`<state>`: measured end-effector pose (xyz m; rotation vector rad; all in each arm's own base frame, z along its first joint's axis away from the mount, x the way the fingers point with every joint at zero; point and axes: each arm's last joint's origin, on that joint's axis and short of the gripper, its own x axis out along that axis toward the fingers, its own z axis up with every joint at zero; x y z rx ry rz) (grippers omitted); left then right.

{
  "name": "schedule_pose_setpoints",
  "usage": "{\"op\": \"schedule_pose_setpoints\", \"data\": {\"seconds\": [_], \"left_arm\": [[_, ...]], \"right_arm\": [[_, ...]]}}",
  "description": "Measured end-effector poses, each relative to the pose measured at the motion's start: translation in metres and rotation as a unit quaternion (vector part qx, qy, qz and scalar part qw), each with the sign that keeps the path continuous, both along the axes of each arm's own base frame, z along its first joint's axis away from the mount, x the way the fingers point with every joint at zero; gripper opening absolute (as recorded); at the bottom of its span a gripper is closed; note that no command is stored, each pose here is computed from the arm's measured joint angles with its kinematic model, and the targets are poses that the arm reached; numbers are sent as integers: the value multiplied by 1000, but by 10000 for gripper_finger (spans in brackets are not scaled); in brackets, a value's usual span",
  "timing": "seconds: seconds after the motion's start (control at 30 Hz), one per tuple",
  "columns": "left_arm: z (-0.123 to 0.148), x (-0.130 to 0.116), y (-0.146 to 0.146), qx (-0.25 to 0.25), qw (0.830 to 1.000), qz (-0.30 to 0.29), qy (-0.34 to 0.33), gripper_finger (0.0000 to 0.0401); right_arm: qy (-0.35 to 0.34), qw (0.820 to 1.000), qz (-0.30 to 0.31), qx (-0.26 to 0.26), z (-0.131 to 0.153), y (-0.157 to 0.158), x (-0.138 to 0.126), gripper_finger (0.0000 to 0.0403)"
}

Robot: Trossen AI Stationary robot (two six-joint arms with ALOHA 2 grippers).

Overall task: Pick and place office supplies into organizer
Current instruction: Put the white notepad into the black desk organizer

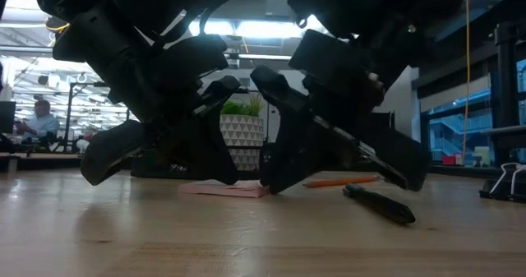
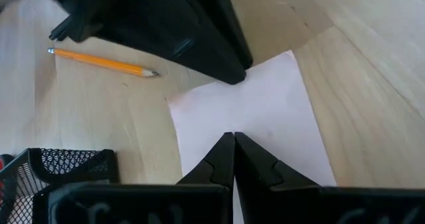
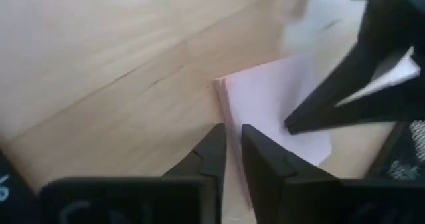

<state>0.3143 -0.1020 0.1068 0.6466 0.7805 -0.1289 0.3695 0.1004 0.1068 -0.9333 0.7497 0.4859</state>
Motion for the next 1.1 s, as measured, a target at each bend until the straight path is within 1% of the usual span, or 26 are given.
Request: {"op": "schedule_pose_setpoints", "data": {"seconds": [0.23,0.4,0.47,0.63,0.73,0.83,0.93,1.03,1.1], "left_arm": [[0,0,1,4,1000,3,0,3],[0,0,1,4,1000,3,0,3],[0,0,1,4,1000,2,0,3],[0,0,1,7,1000,6,-2,3],[2,-2,0,25,1000,17,-6,3],[12,-3,0,48,998,26,-24,3],[24,-4,-2,48,998,21,-43,4],[29,-11,-5,59,998,8,-23,7],[27,-18,-6,60,998,14,6,14]], "right_arm": [[14,995,-65,80,0,-13,3,5],[28,985,-101,137,0,-19,4,4],[36,982,-110,151,-1,-22,4,4],[49,981,-113,152,-2,-23,3,4],[49,981,-115,148,-2,-24,3,4],[50,981,-117,146,-2,-24,3,4],[50,981,-117,144,-3,-24,2,4],[51,981,-116,145,-3,-24,2,4],[51,981,-116,145,-3,-24,2,4]]}}
